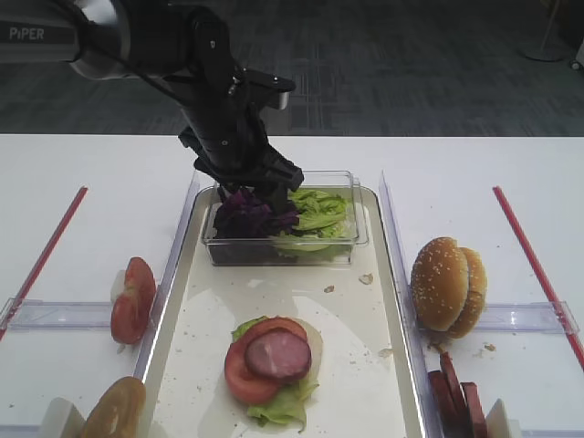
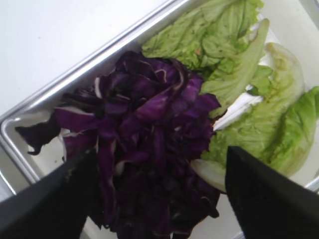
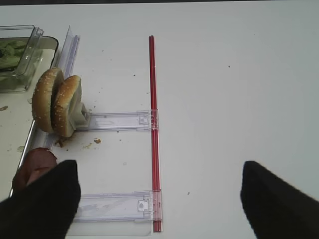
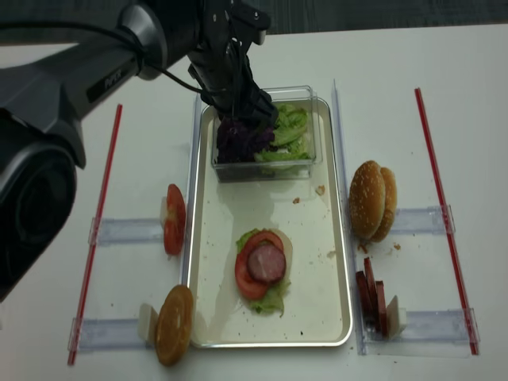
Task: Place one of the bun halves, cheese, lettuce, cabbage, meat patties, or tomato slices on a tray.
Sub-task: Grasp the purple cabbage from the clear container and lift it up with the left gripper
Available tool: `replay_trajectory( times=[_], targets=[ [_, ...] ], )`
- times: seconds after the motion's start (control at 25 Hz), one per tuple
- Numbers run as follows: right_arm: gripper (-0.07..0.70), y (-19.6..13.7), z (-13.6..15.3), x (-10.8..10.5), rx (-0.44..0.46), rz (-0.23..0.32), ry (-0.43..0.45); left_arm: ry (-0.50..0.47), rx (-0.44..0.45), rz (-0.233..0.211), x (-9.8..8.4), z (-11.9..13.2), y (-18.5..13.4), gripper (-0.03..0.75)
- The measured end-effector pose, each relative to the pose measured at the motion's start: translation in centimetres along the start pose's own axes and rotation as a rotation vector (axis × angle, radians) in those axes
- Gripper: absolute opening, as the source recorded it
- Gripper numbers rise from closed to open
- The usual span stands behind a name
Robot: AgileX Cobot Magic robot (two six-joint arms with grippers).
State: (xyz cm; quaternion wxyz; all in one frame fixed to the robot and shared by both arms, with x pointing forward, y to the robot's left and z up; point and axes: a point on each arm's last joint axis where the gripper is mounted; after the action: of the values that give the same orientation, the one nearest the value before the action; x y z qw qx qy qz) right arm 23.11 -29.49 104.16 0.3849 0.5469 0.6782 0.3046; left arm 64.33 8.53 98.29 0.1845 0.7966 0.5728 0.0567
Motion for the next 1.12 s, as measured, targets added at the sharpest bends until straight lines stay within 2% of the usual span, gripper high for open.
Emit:
replay_trajectory(
  times=[0.32,1.12],
  targets=[
    [0.666,0.0,0.0,0.0,0.0,0.0,0.0,-0.004,-0.043,-0.001,0.0,0.5,0.4,0.492],
    [0.666,0.0,0.0,0.0,0.0,0.0,0.0,0.007,0.005,-0.004,0.4,4.2,-0.2,0.492]
  ],
)
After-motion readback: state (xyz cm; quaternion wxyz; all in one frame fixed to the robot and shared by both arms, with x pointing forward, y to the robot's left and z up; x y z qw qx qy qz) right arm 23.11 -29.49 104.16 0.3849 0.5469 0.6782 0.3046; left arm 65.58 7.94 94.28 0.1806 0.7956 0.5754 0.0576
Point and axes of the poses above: a point on each arm's last joint axis where the gripper is mounted, z pointing out along that axis toward the gripper, x along the wrist's bending axis when the last joint is at zero, y = z × x, and after that the axes turned 14 degrees about -z, right-handed
